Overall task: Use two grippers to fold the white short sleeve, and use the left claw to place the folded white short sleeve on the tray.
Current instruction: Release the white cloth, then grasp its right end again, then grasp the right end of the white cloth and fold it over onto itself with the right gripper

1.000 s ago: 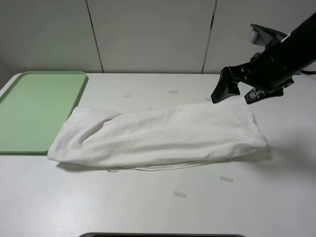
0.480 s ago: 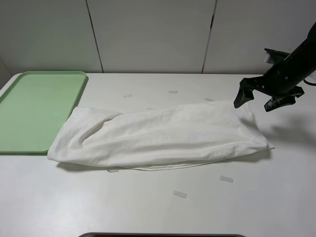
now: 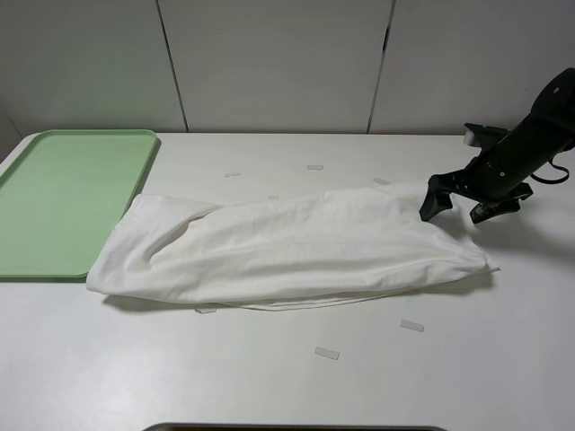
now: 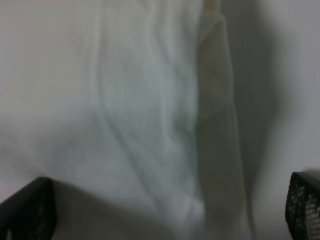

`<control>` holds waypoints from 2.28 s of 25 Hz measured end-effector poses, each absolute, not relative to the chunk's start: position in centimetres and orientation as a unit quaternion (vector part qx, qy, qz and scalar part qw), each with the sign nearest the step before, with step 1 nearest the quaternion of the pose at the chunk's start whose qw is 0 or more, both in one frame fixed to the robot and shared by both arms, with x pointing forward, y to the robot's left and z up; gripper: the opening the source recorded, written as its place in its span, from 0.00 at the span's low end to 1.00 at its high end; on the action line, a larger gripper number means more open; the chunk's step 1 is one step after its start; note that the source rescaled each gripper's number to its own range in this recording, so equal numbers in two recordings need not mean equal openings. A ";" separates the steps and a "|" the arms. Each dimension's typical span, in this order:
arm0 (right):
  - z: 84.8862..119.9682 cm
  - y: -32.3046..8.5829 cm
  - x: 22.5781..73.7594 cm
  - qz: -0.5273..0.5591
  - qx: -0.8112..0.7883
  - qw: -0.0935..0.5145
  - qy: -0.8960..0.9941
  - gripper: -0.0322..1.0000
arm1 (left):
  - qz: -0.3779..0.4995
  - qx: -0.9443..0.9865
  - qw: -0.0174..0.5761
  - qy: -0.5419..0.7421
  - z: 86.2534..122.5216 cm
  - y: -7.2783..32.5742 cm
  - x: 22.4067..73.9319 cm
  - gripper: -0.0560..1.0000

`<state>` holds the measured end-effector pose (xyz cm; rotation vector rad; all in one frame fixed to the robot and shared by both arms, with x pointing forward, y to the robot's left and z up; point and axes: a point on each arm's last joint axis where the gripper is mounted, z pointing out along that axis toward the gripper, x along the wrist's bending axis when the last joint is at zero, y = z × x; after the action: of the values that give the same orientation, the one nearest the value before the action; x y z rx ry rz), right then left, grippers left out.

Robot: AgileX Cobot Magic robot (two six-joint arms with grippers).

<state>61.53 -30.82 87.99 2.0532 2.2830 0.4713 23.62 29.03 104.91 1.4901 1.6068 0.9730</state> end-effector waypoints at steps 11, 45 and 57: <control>87.5 -30.5 61.7 0.170 0.664 0.006 0.728 0.89 | 0.378 0.579 0.363 0.624 104.9 29.0 23.6 1.00; 98.2 -23.3 58.4 0.143 0.556 0.100 0.812 0.03 | 0.378 0.579 0.363 0.624 104.9 29.0 23.6 1.00; 97.4 -18.2 58.1 0.201 0.616 0.049 0.760 0.03 | 0.378 0.579 0.363 0.624 104.9 29.0 23.6 1.00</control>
<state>58.05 -18.24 97.40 1.8780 2.3150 0.6112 23.62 29.03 104.91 1.4901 1.6068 0.9730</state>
